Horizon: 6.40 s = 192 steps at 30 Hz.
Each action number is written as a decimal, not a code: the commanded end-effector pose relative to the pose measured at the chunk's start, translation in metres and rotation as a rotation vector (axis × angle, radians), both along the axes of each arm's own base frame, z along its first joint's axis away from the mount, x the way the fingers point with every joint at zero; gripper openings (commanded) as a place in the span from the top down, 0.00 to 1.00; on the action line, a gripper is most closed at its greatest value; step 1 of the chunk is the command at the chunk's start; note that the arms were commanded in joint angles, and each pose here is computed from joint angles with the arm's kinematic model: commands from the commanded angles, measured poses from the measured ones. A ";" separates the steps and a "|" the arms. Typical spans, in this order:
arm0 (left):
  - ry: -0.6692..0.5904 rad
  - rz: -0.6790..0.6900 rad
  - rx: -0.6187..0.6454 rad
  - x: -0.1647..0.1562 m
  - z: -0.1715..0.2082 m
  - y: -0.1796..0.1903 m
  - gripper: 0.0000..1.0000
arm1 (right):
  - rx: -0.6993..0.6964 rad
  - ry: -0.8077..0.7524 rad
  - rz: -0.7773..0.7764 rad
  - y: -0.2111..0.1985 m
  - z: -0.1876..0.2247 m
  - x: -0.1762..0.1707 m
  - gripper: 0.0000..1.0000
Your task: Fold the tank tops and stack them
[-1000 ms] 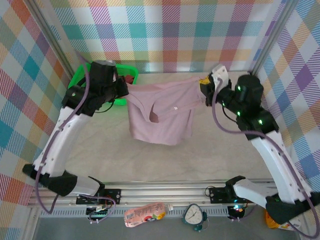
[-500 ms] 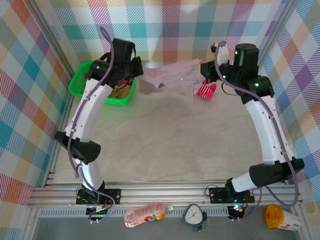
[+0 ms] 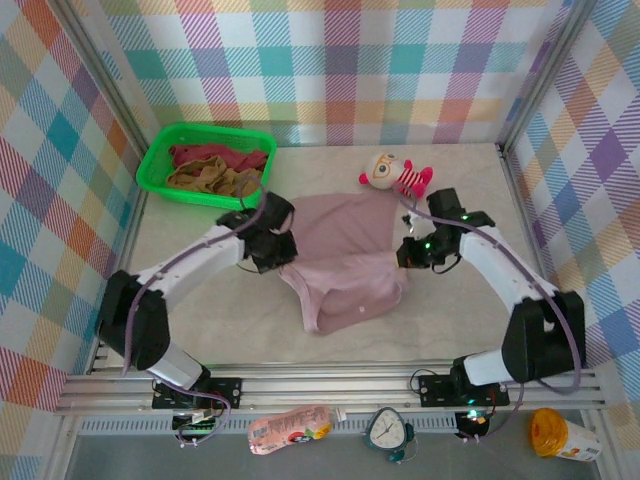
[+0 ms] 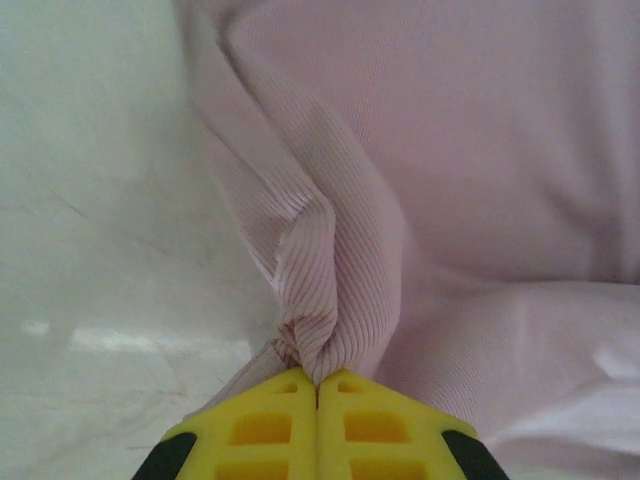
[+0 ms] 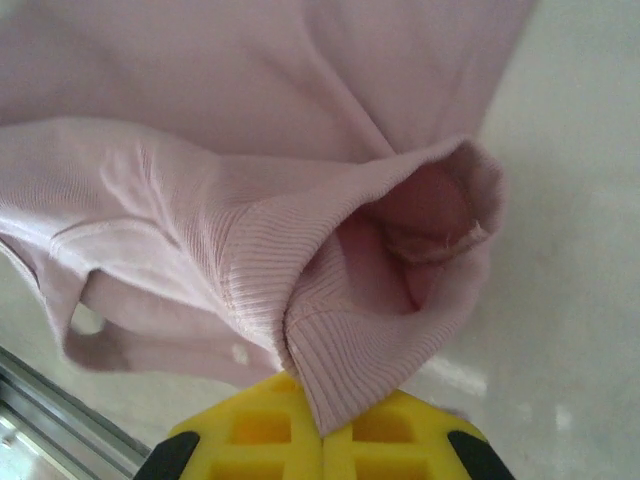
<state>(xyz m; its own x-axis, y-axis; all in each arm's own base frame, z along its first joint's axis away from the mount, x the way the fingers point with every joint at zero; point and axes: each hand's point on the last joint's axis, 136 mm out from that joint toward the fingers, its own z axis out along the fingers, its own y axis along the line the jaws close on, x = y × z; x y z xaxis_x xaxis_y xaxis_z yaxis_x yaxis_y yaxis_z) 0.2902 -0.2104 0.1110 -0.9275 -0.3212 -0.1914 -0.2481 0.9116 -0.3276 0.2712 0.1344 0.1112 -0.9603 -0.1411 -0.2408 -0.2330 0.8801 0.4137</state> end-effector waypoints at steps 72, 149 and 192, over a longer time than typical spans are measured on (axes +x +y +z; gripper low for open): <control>0.134 -0.088 0.004 0.028 -0.053 0.020 0.43 | 0.184 0.058 -0.034 0.102 -0.032 -0.001 0.46; 0.078 0.072 0.147 -0.026 0.016 0.091 1.00 | -0.053 0.097 -0.214 -0.006 -0.049 -0.112 0.60; -0.445 0.130 0.215 -0.043 0.245 0.151 1.00 | -0.176 -0.819 0.016 0.002 0.196 -0.053 1.00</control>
<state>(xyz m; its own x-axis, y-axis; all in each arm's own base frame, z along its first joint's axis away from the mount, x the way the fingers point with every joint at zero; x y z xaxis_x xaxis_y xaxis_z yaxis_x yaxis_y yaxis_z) 0.2592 -0.0848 0.3340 -0.7254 -0.3800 -0.5739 -0.2268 0.9192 -0.3220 0.2019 0.1504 0.2725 -0.6184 -0.1339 -0.7744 -0.3954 0.9046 0.1593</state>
